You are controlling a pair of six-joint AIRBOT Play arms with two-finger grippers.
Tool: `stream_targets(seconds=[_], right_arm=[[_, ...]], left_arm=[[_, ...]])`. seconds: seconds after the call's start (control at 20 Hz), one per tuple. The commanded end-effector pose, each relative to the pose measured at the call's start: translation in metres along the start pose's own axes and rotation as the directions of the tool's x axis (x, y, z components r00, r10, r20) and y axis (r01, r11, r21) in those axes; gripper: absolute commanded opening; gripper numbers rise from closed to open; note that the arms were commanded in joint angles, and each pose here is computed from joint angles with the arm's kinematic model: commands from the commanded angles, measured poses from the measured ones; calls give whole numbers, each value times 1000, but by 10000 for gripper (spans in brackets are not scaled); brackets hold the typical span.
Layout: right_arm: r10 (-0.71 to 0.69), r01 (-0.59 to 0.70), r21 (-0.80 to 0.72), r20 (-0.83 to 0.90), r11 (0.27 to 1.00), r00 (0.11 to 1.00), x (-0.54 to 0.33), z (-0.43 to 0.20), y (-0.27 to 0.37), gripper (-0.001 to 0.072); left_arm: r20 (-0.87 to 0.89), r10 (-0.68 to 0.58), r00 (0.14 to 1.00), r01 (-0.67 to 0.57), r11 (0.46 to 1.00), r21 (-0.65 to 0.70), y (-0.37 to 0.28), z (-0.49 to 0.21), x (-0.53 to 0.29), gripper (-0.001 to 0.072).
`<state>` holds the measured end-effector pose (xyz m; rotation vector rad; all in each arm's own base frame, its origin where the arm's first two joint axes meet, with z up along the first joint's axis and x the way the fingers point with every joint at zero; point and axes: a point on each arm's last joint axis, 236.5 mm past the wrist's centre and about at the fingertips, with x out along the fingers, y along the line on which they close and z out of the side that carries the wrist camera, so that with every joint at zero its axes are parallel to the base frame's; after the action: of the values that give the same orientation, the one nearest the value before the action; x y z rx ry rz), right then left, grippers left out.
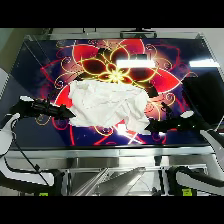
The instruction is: Fold the shirts.
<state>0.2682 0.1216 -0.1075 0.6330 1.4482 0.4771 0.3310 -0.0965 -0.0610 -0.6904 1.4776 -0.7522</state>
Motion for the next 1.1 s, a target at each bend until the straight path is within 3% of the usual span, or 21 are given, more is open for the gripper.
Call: stream_targets(seconds=[0.0,0.1,0.15,0.25,0.3,0.4,0.5,0.6,0.7,0.8,0.85,0.95,1.05], right_arm=[[186,-177,-130,60,976,981,-50,29,76,19],[330,-264,-295,202,918,922,-131,57,145,20],[417,-284,-402,295,871,860,-186,66,185,19],[565,-228,-599,463,767,683,-300,60,256,19],[621,-168,-673,519,720,588,-350,46,285,19],[694,-12,-764,578,645,429,-424,6,333,19],[725,132,-791,603,598,333,-460,-31,366,19],[732,228,-779,627,584,266,-476,-49,386,19],[737,288,-761,643,582,210,-485,-57,397,19],[725,341,-743,657,575,208,-485,-56,395,19],[687,362,-713,691,600,222,-481,-47,386,19],[556,376,-616,788,693,266,-472,-14,345,19],[509,302,-596,798,744,322,-452,13,309,19]], left_arm=[[48,-61,997,60,998,11,-37,-3,-31,27],[171,-229,958,215,972,95,-98,2,-76,26],[244,-349,905,309,933,187,-140,3,-110,26],[346,-554,757,379,804,458,-225,-6,-190,26],[357,-648,673,366,711,601,-269,-23,-230,27],[295,-795,530,242,476,845,-354,-80,-298,30],[210,-856,473,61,270,961,-419,-148,-335,35],[221,-836,503,-121,186,975,-454,-189,-339,35],[307,-778,548,-258,191,947,-467,-198,-329,35],[372,-736,565,-318,222,922,-464,-187,-329,35],[419,-711,565,-321,279,905,-451,-169,-336,35],[514,-635,577,-277,440,854,-408,-119,-345,36],[517,-548,658,-174,557,812,-365,-69,-325,36]])
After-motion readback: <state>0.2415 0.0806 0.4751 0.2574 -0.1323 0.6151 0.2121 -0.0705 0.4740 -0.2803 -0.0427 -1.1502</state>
